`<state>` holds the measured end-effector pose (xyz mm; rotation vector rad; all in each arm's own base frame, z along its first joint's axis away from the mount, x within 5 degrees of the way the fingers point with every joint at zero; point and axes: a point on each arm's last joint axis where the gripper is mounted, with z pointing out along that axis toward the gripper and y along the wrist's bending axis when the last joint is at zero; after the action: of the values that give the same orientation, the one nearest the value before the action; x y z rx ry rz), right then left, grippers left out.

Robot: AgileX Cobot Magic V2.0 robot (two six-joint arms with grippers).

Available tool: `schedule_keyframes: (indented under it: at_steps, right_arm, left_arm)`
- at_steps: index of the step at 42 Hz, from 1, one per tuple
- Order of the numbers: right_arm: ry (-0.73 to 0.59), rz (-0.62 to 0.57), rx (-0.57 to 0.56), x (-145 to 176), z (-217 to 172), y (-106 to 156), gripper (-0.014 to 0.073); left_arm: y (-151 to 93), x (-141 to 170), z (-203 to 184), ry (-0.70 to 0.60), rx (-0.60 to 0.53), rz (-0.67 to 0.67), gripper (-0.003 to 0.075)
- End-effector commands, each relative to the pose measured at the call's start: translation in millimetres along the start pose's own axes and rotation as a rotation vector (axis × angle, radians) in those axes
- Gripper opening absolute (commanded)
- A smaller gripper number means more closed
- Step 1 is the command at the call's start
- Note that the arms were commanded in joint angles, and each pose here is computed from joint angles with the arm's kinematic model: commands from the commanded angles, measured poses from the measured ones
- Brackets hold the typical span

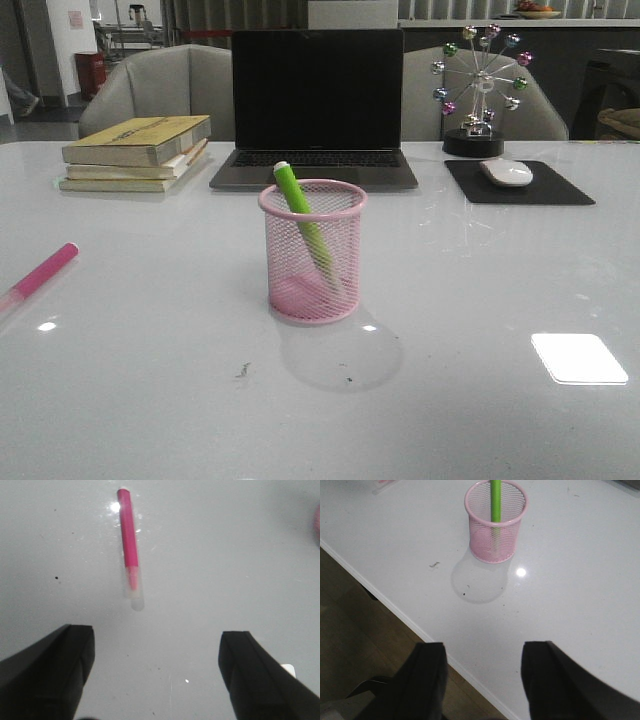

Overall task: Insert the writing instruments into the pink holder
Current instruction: 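Withdraw the right gripper and lower the left gripper to the pink marker, then grasp the pink marker with the left gripper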

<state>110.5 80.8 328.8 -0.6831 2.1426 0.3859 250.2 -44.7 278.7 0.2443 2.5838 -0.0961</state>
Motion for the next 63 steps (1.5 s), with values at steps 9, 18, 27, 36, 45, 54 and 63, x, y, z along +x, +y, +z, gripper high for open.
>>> schedule_keyframes:
  at_steps: [9, 18, 27, 36, 45, 54, 63]
  right_arm:
    - [-0.091, -0.006, 0.01, -13, -6, -1, 0.0455]
    - [-0.091, -0.006, 0.01, -13, -6, -1, 0.0455]
    - [-0.091, -0.006, 0.01, -13, -6, -1, 0.0455]
    - [-0.091, -0.006, 0.01, -13, -6, -1, 0.0455]
    - [-0.091, -0.006, 0.01, -13, -6, -1, 0.0455]
    - [-0.09, -0.006, 0.01, -13, -6, -1, 0.0455]
    - [-0.09, -0.006, 0.01, -13, -6, -1, 0.0455]
  left_arm:
    - [21, -65, 68, 0.031, -0.022, -0.066, 0.0561]
    - [25, -90, 113, 0.09, -0.019, -0.068, 0.0561]
    - [26, -104, 147, 0.153, -0.001, -0.085, 0.0561]
    - [27, -115, 162, 0.143, 0.012, -0.099, 0.0561]
    - [27, -117, 171, 0.149, 0.012, -0.099, 0.0561]
    - [28, -116, 173, 0.154, 0.007, -0.094, 0.0561]
    - [28, -114, 172, 0.18, 0.009, -0.094, 0.0561]
